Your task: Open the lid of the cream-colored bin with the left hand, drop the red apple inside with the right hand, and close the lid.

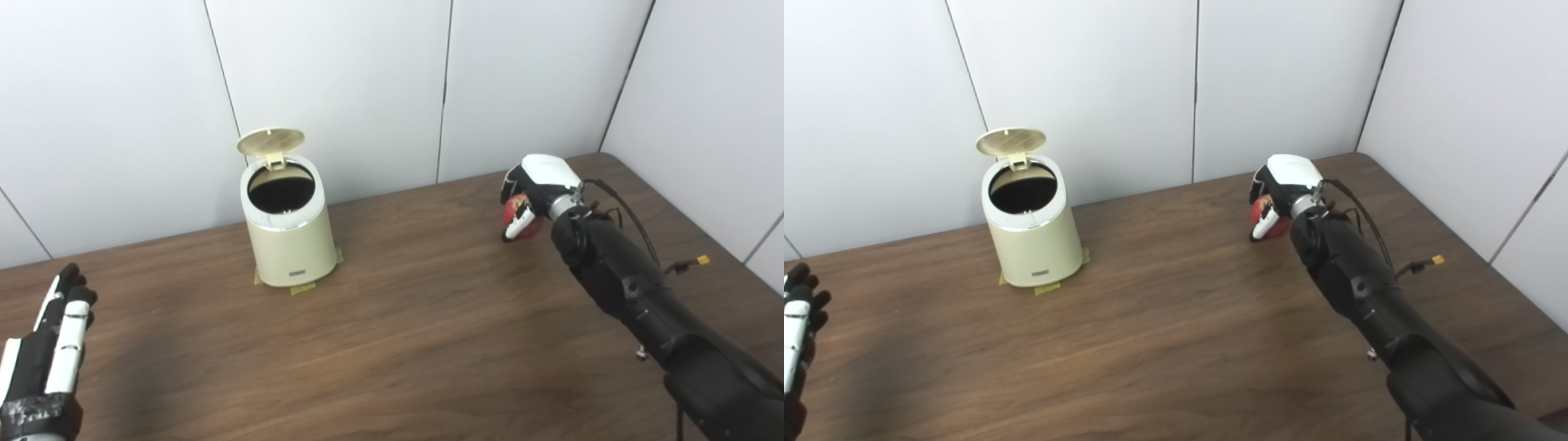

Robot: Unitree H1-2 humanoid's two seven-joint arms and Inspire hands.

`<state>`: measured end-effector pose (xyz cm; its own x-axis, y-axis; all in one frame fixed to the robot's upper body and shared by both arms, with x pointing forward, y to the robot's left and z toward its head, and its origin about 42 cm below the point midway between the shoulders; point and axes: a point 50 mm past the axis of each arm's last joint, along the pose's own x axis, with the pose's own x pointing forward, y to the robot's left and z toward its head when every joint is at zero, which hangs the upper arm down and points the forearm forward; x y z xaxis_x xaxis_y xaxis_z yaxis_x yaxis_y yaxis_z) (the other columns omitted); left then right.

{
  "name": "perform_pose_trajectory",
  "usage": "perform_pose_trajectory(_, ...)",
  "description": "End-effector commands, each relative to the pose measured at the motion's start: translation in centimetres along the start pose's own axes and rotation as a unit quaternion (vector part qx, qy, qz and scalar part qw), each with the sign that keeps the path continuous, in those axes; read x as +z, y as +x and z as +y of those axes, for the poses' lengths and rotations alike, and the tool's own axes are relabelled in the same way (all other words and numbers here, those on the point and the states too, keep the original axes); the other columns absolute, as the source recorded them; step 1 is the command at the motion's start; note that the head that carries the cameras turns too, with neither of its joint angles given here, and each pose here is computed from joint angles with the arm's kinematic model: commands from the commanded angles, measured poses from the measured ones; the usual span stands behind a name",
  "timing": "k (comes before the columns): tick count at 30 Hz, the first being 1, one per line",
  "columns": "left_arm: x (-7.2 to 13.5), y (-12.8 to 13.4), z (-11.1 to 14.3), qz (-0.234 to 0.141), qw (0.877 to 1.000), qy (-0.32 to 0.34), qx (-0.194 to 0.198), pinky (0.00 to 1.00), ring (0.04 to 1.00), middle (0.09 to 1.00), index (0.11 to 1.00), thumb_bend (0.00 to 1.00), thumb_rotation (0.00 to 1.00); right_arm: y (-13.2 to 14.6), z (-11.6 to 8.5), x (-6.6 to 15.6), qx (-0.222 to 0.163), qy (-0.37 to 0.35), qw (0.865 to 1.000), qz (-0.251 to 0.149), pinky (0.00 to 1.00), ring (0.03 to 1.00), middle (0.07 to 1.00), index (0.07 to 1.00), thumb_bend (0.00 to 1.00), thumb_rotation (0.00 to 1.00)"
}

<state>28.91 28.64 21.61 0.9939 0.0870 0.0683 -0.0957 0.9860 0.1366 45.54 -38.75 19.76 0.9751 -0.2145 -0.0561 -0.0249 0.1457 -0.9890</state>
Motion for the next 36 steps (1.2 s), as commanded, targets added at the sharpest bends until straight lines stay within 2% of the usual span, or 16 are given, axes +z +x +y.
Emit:
perform_pose_trajectory(1, 2.2, 0.5, 0.1, -0.042, 0.999, 0.009, 0.002, 1.00, 0.995, 1.000, 0.970, 0.41, 0.81, 0.6, -2.3, -0.4, -0.045, -0.016, 0.999, -0.009, 0.45, 0.410, 0.524, 0.491, 0.52, 0.00)
perform_pose_trajectory(8, 2.5, 0.6, 0.0, -0.046, 0.998, 0.031, -0.002, 1.00, 1.000, 1.000, 0.965, 0.41, 0.81, 0.5, -2.5, -0.4, -0.087, -0.010, 0.995, -0.044, 0.47, 0.410, 0.531, 0.487, 0.52, 0.00)
perform_pose_trajectory(11, 2.5, 0.6, -0.2, -0.047, 0.998, 0.036, -0.003, 1.00, 1.000, 1.000, 0.959, 0.42, 0.81, 0.4, -3.5, 0.3, -0.122, 0.006, 0.990, -0.065, 0.42, 0.399, 0.525, 0.499, 0.51, 0.00)
perform_pose_trajectory(17, 2.7, 0.6, -0.7, -0.051, 0.998, 0.030, -0.007, 1.00, 1.000, 1.000, 0.963, 0.40, 0.83, -0.7, -6.9, 3.9, -0.181, 0.044, 0.978, -0.095, 0.42, 0.393, 0.533, 0.510, 0.51, 0.00)
perform_pose_trajectory(20, 2.7, 0.6, -1.0, -0.052, 0.998, 0.023, -0.011, 1.00, 1.000, 1.000, 0.970, 0.38, 0.84, -1.7, -8.5, 5.7, -0.208, 0.047, 0.968, -0.131, 0.42, 0.389, 0.520, 0.533, 0.51, 0.00)
perform_pose_trajectory(22, 2.8, 0.7, -1.3, -0.053, 0.998, 0.025, -0.014, 1.00, 1.000, 1.000, 0.980, 0.36, 0.85, -2.4, -9.3, 6.9, -0.225, 0.044, 0.960, -0.158, 0.38, 0.384, 0.511, 0.543, 0.51, 0.00)
perform_pose_trajectory(29, 2.9, 0.7, -2.4, -0.055, 0.998, 0.031, -0.020, 1.00, 1.000, 1.000, 0.995, 0.30, 0.90, -4.3, -11.4, 10.4, -0.245, 0.058, 0.943, -0.218, 0.35, 0.370, 0.501, 0.557, 0.51, 0.00)
perform_pose_trajectory(36, 1.3, 1.1, -3.0, -0.057, 0.997, 0.033, -0.035, 1.00, 1.000, 1.000, 0.999, 0.30, 0.76, -5.5, -13.0, 13.8, -0.274, 0.078, 0.909, -0.303, 0.36, 0.378, 0.507, 0.539, 0.51, 0.00)
